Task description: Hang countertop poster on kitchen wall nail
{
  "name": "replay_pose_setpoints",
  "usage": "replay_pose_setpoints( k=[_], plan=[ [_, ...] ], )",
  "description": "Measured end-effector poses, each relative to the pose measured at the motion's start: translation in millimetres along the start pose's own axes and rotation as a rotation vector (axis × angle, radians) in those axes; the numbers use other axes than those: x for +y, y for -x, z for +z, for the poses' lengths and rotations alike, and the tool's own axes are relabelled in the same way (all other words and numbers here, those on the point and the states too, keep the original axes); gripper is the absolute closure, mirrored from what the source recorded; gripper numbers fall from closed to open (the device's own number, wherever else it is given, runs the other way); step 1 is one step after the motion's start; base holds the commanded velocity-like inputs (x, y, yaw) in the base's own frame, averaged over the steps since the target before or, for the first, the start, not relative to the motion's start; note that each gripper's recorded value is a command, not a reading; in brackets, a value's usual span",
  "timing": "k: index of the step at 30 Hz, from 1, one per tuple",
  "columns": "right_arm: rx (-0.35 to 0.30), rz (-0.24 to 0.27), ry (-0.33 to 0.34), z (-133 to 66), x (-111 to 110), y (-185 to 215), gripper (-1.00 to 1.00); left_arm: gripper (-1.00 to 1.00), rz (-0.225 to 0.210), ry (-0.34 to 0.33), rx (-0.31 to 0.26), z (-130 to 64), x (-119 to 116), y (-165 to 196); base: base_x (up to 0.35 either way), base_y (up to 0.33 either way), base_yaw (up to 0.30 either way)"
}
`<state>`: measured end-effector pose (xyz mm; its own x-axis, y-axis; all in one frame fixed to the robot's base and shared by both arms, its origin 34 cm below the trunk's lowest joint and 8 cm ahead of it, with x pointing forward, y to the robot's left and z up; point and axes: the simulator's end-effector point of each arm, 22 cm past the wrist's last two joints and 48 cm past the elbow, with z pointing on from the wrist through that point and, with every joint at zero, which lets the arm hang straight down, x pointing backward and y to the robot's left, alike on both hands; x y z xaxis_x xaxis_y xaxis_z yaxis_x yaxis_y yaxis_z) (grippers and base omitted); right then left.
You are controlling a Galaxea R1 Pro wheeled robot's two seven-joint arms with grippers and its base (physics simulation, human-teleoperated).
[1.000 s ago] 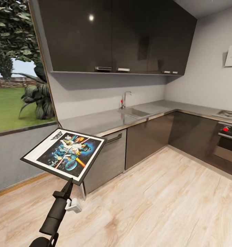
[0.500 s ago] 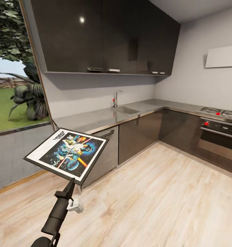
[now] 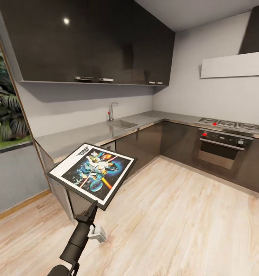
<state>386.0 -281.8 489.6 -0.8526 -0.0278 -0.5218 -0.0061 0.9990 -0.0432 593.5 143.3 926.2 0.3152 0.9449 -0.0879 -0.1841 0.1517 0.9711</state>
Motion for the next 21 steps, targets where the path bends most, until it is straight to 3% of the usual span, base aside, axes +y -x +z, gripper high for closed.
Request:
replay_pose_setpoints(
  k=[3, 19, 21],
  plan=[
    [-0.002, 0.0, 0.001, -0.1, 0.1, 0.8, -1.0, 1.0, -0.01, -0.002, -0.032, 1.8, -1.5, 16.1, 0.0, 0.0, -0.3],
    [-0.013, 0.0, 0.0, -0.5, 0.0, 5.2, -1.0, 1.0, -0.028, -0.003, -0.077, 2.8, -2.6, 39.0, 0.0, 0.0, -0.299],
    [-0.014, 0.0, 0.0, -0.5, -0.1, 5.6, -1.0, 1.0, -0.064, -0.017, -0.071, 0.7, -11.2, 39.2, 0.0, 0.0, -0.175]
  ],
)
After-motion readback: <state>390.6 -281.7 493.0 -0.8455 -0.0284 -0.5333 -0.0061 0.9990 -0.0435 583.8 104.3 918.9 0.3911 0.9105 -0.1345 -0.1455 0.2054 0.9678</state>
